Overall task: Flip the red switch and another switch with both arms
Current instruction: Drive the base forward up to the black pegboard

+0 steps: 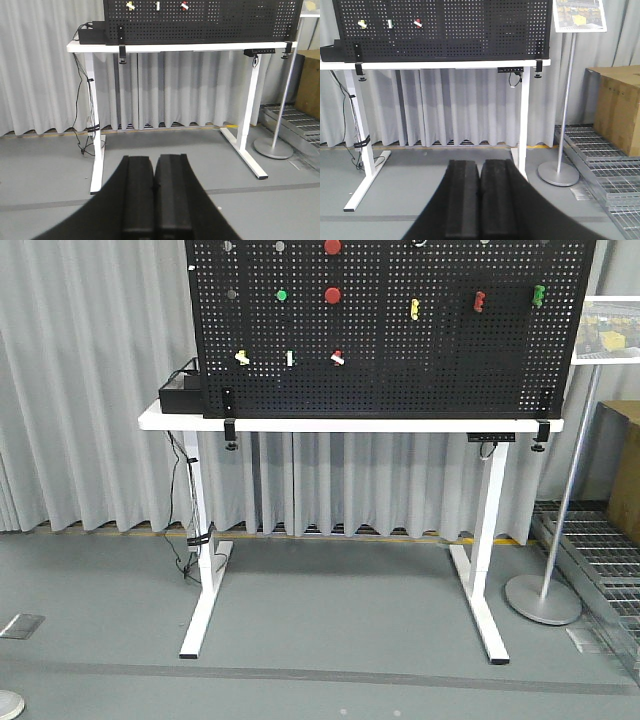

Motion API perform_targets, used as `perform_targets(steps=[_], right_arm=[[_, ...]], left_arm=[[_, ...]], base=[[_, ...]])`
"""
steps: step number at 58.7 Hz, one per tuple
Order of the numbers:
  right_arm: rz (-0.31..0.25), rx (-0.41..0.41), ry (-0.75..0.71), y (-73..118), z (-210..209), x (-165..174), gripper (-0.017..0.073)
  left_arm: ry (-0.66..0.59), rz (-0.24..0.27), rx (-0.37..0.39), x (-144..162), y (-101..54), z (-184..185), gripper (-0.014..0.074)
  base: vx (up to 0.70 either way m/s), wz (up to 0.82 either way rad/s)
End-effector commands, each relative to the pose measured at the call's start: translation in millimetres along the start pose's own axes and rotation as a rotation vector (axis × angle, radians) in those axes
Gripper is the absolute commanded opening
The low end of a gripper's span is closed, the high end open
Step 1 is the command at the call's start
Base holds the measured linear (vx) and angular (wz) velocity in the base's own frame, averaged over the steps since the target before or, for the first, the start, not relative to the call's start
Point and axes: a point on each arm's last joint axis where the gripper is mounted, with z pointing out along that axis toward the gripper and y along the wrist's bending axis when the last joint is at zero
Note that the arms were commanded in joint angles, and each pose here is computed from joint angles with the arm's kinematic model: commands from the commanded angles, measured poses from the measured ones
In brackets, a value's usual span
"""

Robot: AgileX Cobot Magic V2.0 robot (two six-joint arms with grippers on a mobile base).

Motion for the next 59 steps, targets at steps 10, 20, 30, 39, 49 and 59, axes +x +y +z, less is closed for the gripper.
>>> perform_targets(steps=[10, 20, 30, 39, 49, 59], right_arm=[[-0.007, -0.001, -0.085, 0.3, -0.8, -6.2, -0.0006], [-0.007, -0.001, -0.085, 0.3, -0.8, -6.2, -0.0006], [-0.007, -0.001, -0.085, 0.3, -0.8, -6.2, -0.0006], [-0.007, -0.001, -0.085, 0.3, -0.8, -6.2, -0.0006], [-0.007, -0.001, -0.085, 0.3, -0.8, -6.2, -0.0006], [-0.007, -0.001, -0.085, 0.3, -0.8, -6.2, -0.0006]], left_arm=[[-0.075, -0.013, -0.002, -1.3, 0.3, -0.4, 0.0003], [-0.075, -0.013, -0.002, -1.3, 0.3, -0.4, 0.0003], [-0.075, -0.013, -0.002, -1.3, 0.3, -0.4, 0.0003], [-0.075, -0.013, -0.002, -1.3, 0.3, -0.4, 0.0003], [-0.075, -0.013, -0.002, -1.3, 0.3, -0.4, 0.0003], [-0.075, -0.013, -0.002, -1.3, 0.3, -0.4, 0.0003]], base=[[0.0, 0.0], [0.0, 0.0], [0.0, 0.0], [0.0, -0.01], [0.04, 0.0], [0.13, 0.01]])
